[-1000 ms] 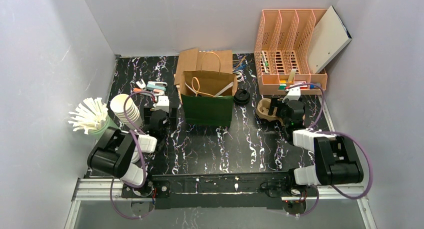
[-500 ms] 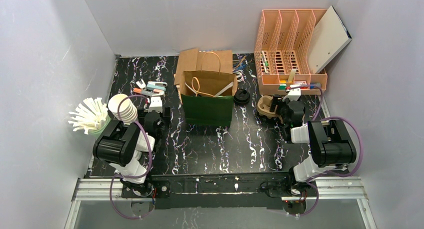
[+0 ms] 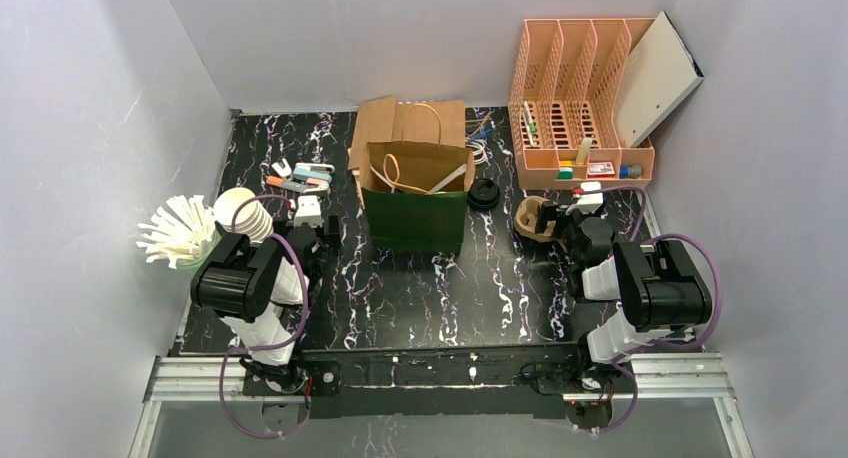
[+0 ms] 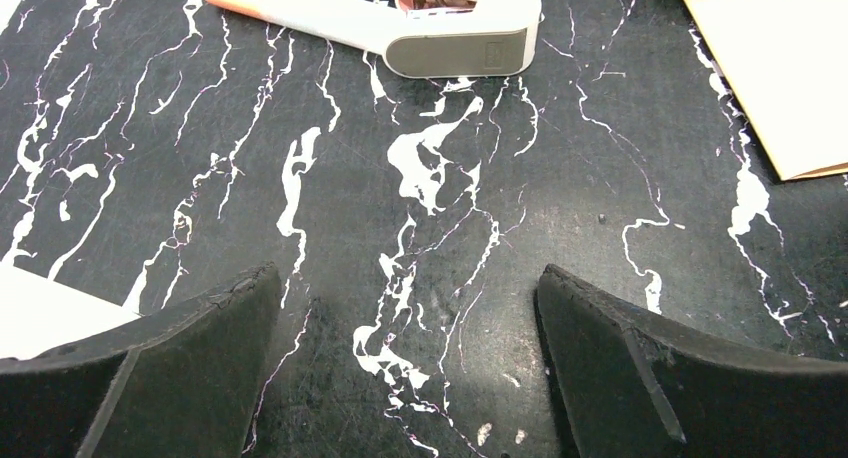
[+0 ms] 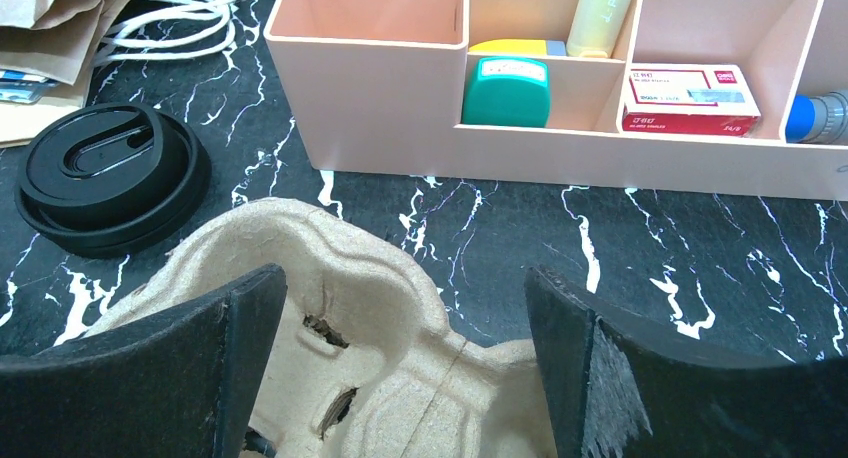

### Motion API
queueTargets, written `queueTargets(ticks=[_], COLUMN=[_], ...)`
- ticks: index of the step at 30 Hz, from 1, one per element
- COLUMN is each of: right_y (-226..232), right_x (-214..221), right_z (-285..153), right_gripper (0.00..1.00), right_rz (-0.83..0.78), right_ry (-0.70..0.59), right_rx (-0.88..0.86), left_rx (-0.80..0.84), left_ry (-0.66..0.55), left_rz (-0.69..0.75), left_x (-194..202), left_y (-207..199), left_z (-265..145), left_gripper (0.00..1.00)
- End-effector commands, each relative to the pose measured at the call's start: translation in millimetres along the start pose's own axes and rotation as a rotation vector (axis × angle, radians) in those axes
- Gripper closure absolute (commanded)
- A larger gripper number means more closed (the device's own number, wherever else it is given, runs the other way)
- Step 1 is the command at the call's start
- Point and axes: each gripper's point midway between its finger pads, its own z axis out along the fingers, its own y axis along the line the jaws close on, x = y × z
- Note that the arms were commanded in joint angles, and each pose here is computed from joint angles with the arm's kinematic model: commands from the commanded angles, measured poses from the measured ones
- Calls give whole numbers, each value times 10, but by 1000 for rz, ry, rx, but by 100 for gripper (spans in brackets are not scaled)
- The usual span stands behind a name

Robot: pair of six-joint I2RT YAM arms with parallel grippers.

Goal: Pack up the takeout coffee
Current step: Reset both arms

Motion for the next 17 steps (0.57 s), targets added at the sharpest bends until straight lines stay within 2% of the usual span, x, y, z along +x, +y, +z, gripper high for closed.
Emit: queueTargets(ticks=[1, 17], right_y=[-86, -88], right_x=[158, 156], right_z=[-5, -6], right_gripper=[2, 2], right_rz=[18, 19], right_ry=[64, 60], right_rx=[40, 39], left_rx=[-16, -10], left_ry=[-36, -30], left_rz=[-25, -29], left_x=[-89, -85], left_y=[38, 36], left_z=[10, 30], left_gripper=[2, 2])
